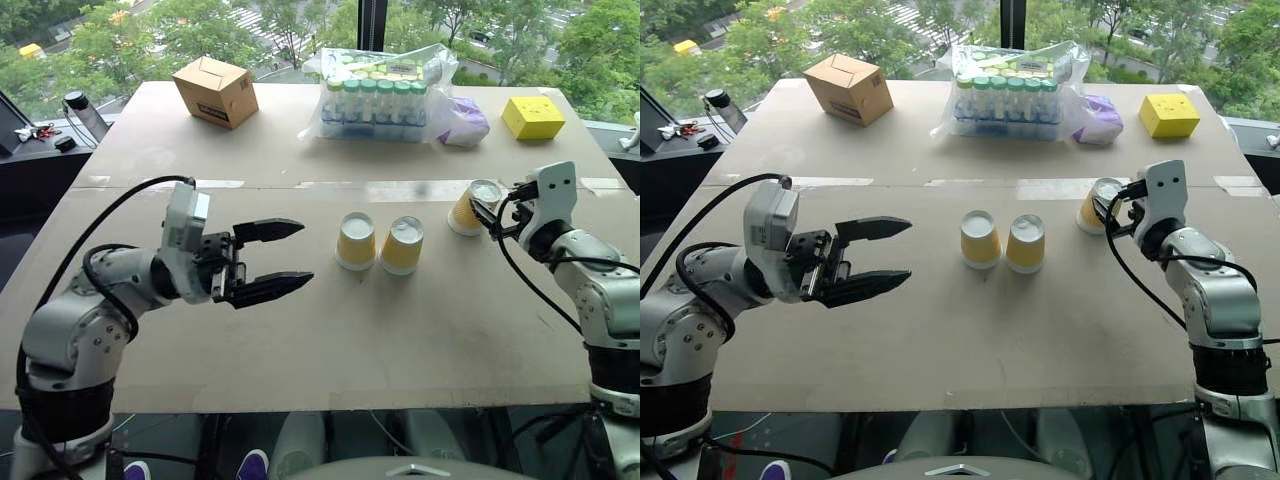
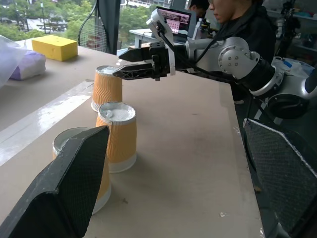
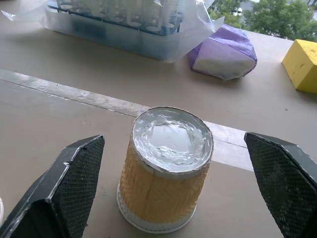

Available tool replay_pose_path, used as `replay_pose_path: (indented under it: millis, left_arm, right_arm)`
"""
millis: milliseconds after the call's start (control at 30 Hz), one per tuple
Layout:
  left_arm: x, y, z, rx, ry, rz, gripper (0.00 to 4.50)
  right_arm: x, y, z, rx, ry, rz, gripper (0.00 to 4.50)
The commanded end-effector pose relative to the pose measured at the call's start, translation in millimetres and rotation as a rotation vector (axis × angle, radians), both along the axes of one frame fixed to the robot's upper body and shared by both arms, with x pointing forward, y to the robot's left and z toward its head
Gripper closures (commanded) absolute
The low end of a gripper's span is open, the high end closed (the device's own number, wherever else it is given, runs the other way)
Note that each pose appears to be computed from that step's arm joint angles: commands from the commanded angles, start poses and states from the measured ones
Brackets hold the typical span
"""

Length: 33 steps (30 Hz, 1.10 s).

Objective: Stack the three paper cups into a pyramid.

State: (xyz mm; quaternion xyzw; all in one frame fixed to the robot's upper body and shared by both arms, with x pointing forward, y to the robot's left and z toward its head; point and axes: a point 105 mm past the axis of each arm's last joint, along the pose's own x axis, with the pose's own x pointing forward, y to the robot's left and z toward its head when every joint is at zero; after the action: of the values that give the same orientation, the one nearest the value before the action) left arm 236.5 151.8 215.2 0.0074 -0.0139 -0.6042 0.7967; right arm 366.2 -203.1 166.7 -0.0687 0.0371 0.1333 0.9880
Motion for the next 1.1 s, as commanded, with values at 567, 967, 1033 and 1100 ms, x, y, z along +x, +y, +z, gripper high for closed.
replay_pose_path:
  millis: [567, 967, 1033, 1100]
  left_arm:
    - [-10, 5, 9, -0.021, -0.02, 0.163, 0.0]
    - [-10, 36, -22, -0.006, -0.024, 0.277, 0.0]
    - [-19, 37, -18, -0.051, -0.006, 0.23, 0.0]
    - [-25, 40, -17, -0.068, 0.0, 0.211, 0.0]
  right_arm:
    - [25, 15, 9, 0.018, -0.057, 0.139, 2.46]
    - [-52, 121, 89, -0.022, -0.114, 0.824, 2.46]
    - [-56, 128, 89, -0.044, -0.085, 0.858, 2.46]
    - [-59, 133, 90, -0.055, -0.068, 0.886, 2.46]
